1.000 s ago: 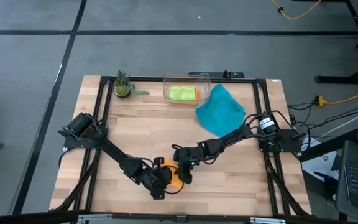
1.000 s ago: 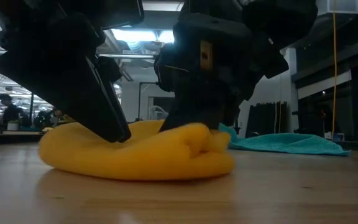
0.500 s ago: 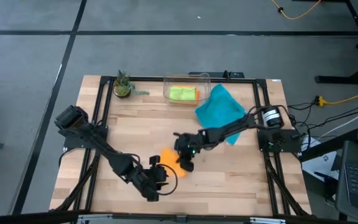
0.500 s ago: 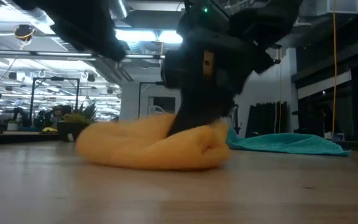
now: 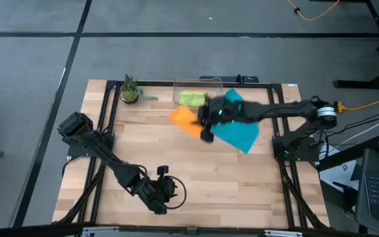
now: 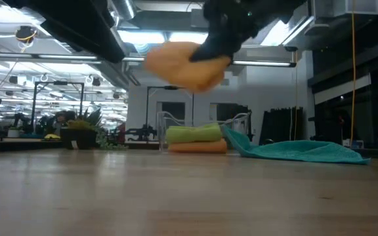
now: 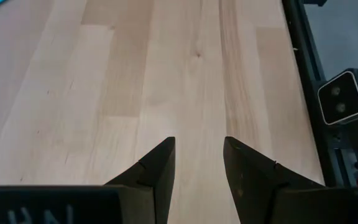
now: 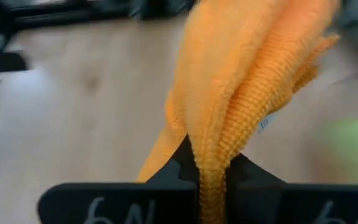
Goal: Fold microfiber towels
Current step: Put the folded orange microfiber cloth into the transparent bin, then fold the blue microfiber cloth
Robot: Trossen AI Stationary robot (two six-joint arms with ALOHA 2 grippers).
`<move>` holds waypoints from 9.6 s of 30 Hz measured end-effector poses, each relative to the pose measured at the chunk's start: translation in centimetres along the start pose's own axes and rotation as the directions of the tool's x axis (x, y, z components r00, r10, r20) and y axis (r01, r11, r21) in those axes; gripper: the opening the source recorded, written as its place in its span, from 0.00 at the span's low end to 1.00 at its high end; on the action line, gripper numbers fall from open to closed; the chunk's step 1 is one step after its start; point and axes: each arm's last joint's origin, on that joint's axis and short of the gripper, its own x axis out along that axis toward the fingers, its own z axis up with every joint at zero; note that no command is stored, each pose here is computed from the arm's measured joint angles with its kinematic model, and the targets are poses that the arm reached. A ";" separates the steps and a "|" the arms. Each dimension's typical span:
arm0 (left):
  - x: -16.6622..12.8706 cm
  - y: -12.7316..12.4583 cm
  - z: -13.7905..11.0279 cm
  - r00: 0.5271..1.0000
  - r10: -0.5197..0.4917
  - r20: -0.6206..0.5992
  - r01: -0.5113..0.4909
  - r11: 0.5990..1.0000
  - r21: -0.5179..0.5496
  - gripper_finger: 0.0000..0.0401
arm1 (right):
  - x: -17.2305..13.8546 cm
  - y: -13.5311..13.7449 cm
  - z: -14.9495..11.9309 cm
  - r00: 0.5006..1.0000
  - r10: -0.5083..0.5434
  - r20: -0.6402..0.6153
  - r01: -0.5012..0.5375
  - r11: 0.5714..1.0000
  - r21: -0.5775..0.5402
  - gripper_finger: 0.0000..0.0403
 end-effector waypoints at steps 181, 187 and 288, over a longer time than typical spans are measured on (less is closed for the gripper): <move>6.4 4.5 3.0 0.991 0.020 0.134 -0.016 0.999 -0.030 0.32 | 1.1 16.0 -18.2 0.926 0.199 -0.321 -0.217 0.976 -0.022 0.67; 10.2 6.7 1.0 0.987 0.155 0.048 -0.152 0.986 -0.071 0.32 | 0.6 16.6 -15.8 0.911 0.054 -0.409 -0.060 0.998 -0.001 0.67; 15.2 13.3 6.4 0.928 0.363 -0.081 -0.370 0.923 -0.109 0.32 | -4.5 23.0 -18.8 0.885 -0.057 -0.462 0.165 0.966 0.198 0.67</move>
